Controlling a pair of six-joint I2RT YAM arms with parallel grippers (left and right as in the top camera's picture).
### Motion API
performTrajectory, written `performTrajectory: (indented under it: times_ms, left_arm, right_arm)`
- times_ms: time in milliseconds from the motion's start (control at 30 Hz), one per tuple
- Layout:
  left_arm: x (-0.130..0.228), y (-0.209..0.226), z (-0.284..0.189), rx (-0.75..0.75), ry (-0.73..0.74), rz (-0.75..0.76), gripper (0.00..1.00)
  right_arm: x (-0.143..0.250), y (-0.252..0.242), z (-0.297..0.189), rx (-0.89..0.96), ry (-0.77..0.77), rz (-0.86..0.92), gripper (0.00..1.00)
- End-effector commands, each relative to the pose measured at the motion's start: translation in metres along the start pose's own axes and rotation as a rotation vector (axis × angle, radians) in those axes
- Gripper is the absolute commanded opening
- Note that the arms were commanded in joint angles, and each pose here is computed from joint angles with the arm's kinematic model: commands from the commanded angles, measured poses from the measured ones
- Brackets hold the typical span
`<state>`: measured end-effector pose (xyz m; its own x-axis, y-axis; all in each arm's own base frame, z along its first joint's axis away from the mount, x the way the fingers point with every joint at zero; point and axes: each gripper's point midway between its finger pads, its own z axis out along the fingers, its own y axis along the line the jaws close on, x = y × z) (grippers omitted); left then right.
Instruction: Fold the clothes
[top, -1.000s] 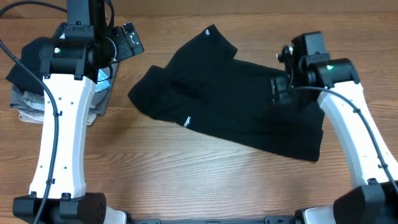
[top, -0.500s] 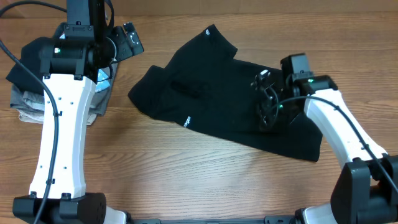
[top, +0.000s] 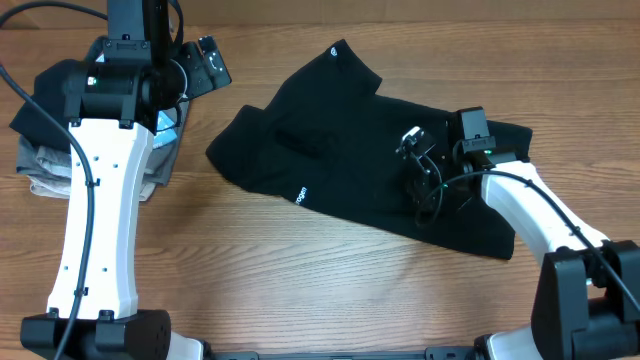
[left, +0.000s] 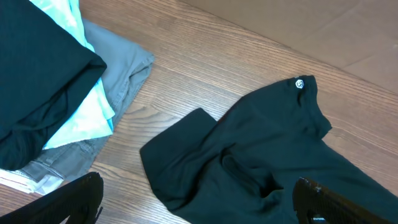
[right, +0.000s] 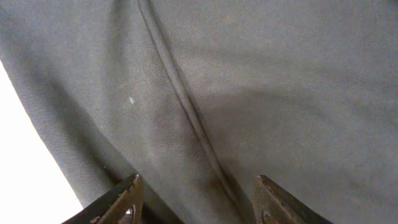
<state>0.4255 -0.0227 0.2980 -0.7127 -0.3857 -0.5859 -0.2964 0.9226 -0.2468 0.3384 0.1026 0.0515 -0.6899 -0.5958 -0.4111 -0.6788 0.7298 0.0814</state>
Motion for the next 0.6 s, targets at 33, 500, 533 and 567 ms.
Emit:
performTrajectory:
  times_ms: [33, 500, 533, 567]
  left_arm:
    - [-0.001, 0.002, 0.002, -0.017, -0.002, 0.002, 1.0]
    - [-0.001, 0.002, 0.002, -0.017, -0.002, 0.002, 1.0]
    - [-0.001, 0.002, 0.002, -0.017, -0.002, 0.002, 1.0]
    - [-0.001, 0.002, 0.002, -0.017, -0.002, 0.002, 1.0]
  right_arm:
    - [0.017, 0.009, 0.022, -0.062, 0.053, 0.015, 0.55]
    - [0.022, 0.008, 0.038, -0.081, 0.078, 0.063, 0.09]
    - [0.02, 0.007, 0.038, -0.08, 0.076, 0.062, 0.05]
    - [0.018, 0.006, 0.036, -0.077, 0.072, 0.062, 0.04]
